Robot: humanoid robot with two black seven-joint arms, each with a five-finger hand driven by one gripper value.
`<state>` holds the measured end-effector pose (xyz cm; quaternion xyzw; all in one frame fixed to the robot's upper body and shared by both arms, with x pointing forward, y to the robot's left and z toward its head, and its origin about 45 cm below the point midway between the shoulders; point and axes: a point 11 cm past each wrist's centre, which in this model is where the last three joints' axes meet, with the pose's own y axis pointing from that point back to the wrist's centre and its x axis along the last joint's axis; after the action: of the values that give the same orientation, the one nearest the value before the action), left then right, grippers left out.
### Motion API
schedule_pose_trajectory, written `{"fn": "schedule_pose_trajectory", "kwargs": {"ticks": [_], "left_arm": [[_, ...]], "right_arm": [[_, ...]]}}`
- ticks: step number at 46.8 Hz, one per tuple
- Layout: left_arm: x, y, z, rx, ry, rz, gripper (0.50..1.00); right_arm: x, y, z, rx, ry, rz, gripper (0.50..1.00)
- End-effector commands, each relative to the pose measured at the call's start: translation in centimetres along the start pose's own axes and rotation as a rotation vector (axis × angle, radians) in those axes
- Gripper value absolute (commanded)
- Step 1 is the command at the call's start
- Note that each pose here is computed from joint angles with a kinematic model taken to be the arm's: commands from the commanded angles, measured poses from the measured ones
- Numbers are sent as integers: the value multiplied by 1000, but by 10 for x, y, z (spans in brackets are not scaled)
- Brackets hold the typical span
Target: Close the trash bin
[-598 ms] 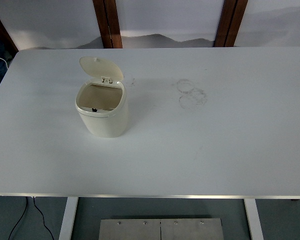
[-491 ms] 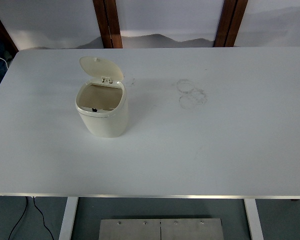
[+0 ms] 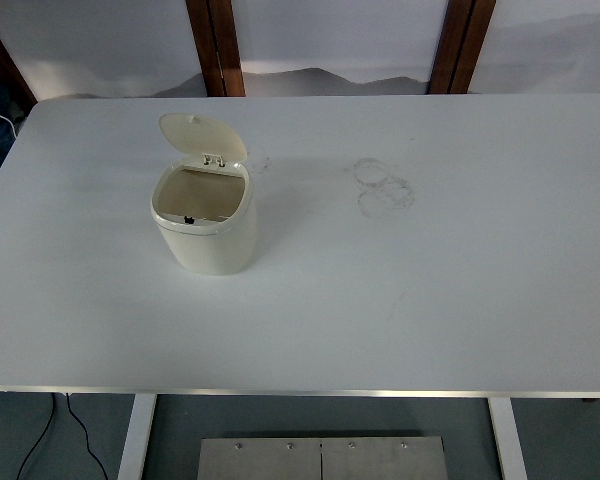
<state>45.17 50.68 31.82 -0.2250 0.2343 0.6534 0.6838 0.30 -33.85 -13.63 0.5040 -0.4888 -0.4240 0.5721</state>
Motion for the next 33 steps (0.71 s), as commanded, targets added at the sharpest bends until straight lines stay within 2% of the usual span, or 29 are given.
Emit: {"fn": "schedule_pose_trajectory", "kwargs": {"ticks": [1,33], "left_arm": [[0,0,0,0,0,1,1000],[-1,-3,1,6,-8,23,1000]], "right_arm": [[0,0,0,0,0,0,995],[0,0,0,0,0,0,995]]}}
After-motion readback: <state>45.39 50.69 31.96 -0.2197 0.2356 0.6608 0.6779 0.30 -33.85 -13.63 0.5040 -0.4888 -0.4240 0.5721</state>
